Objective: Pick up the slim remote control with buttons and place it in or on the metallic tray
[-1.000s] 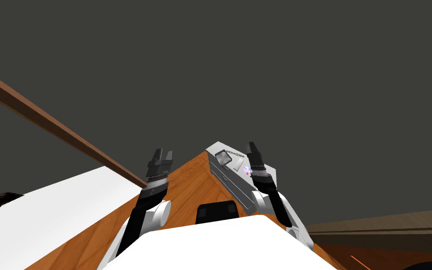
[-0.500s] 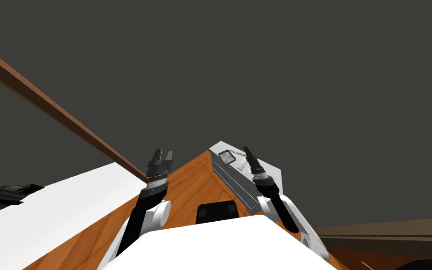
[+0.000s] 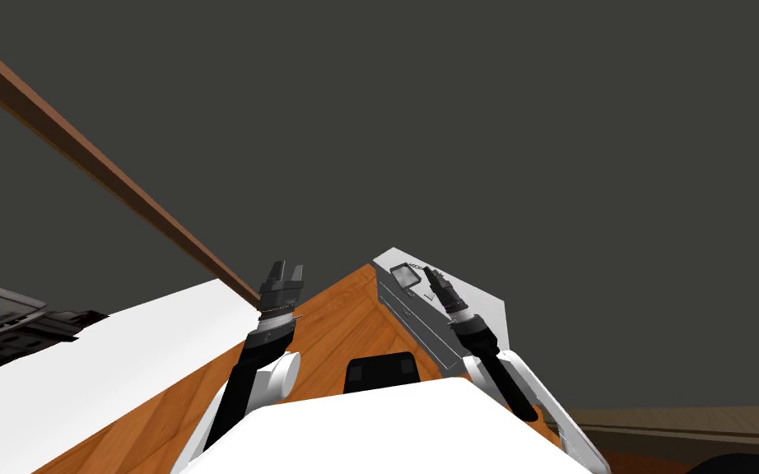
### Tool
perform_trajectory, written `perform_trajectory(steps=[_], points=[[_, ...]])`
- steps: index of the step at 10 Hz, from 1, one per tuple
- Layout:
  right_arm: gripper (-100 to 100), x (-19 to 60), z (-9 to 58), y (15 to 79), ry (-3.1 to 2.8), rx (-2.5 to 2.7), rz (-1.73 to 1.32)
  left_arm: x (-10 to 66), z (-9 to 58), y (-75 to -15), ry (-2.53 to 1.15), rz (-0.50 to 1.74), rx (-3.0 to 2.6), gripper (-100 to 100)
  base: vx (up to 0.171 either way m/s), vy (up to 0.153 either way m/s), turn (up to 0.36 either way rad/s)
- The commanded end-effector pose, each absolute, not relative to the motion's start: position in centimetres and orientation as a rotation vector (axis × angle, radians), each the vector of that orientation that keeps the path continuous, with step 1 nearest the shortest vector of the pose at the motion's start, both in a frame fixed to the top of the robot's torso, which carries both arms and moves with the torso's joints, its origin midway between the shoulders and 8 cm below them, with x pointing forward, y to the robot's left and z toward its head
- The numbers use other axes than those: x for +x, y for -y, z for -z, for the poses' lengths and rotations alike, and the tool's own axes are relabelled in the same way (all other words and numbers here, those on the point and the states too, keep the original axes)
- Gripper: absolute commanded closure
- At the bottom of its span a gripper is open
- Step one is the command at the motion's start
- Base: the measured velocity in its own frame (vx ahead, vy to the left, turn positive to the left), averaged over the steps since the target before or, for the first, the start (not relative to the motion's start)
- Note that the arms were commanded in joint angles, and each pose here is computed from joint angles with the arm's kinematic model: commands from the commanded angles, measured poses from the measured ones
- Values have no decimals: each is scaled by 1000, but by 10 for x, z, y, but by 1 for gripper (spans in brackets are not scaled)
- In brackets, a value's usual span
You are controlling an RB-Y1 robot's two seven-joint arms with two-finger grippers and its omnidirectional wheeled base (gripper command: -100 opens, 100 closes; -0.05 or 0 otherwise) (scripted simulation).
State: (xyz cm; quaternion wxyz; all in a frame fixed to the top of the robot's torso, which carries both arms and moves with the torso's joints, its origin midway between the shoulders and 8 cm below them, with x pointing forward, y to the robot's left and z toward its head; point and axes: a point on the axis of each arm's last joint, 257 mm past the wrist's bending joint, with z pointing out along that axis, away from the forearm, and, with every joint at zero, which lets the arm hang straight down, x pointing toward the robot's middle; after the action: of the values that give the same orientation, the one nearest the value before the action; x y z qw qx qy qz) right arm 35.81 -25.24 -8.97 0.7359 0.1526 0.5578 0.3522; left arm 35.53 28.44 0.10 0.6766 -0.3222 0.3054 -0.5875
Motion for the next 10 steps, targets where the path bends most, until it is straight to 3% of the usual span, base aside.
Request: perform_trajectory(steps=[1,10], points=[[-100,357,102,251,-1266,305,-732,355,-1,-284,-687,1321,-724,0,-6,59,32],[-100,333,199,279,-1602,6,-383,355,-1,-284,-687,1321,-724,0,4,57,69]])
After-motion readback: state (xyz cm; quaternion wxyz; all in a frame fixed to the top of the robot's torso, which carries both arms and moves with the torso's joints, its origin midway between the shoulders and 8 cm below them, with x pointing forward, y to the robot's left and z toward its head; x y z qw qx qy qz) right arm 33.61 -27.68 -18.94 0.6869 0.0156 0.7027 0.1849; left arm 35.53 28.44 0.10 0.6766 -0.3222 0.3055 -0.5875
